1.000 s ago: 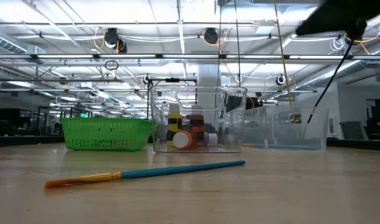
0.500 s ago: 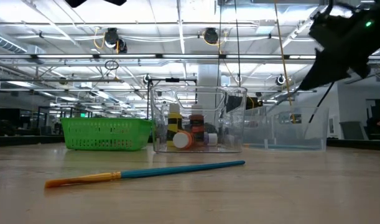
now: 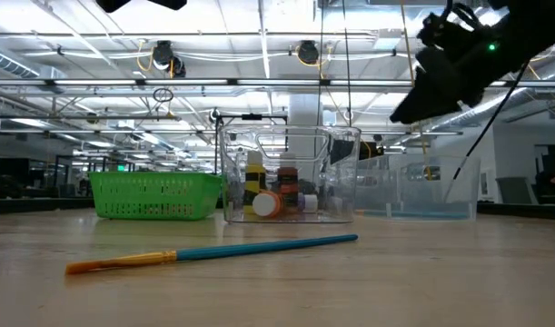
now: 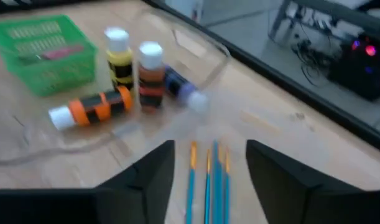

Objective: Pick & Place Paint Supplies
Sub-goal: Put the blue paint brush into the white bin

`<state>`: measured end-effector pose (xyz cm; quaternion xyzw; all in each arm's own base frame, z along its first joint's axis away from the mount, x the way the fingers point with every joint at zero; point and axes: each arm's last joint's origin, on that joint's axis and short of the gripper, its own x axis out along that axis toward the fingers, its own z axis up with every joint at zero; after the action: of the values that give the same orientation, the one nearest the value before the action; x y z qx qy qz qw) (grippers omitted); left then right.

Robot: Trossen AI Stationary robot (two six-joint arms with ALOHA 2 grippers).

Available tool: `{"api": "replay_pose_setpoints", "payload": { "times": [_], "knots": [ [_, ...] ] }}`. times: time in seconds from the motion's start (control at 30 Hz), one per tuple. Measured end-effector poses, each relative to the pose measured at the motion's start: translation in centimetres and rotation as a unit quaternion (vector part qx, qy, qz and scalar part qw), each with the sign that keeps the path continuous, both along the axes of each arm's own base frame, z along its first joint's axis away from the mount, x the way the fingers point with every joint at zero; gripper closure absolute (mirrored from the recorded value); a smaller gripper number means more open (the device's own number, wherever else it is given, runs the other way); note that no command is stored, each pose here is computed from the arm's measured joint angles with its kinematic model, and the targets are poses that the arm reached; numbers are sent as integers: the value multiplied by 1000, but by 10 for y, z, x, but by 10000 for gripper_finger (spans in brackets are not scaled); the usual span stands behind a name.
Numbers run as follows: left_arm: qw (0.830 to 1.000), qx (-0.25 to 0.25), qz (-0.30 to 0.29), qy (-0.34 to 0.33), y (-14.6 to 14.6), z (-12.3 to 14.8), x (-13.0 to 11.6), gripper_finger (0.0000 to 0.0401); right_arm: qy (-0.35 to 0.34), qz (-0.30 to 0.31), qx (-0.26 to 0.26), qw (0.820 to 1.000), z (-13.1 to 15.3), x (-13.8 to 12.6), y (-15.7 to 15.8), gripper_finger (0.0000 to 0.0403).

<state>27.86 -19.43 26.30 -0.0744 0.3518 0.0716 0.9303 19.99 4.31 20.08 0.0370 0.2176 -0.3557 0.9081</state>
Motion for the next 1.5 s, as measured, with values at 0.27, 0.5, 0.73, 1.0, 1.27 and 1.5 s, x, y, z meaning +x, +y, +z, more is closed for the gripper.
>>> {"api": "replay_pose_setpoints", "payload": {
  "times": [0.27, 0.5, 0.73, 1.0, 1.27, 1.5],
  "knots": [
    [1000, -9, 6, 2, -2, -2, 0, 272, -84, 171, 12, 982, 25, 18, 21, 166],
    [996, -35, -63, 47, -28, -36, 10, 272, -130, 241, 22, 961, 35, 18, 36, 176],
    [986, -59, -49, 146, -37, -101, 26, 228, -131, 243, 23, 961, 35, 18, 37, 181],
    [978, -72, -51, 191, -33, -137, 41, 156, -136, 242, 26, 960, 36, 18, 37, 183],
    [985, -42, -18, 166, -29, -141, 44, 171, -135, 242, 25, 961, 36, 18, 37, 188],
    [984, -44, -13, 173, -28, -143, 44, 269, -135, 241, 25, 961, 36, 18, 37, 188]
  ]
}}
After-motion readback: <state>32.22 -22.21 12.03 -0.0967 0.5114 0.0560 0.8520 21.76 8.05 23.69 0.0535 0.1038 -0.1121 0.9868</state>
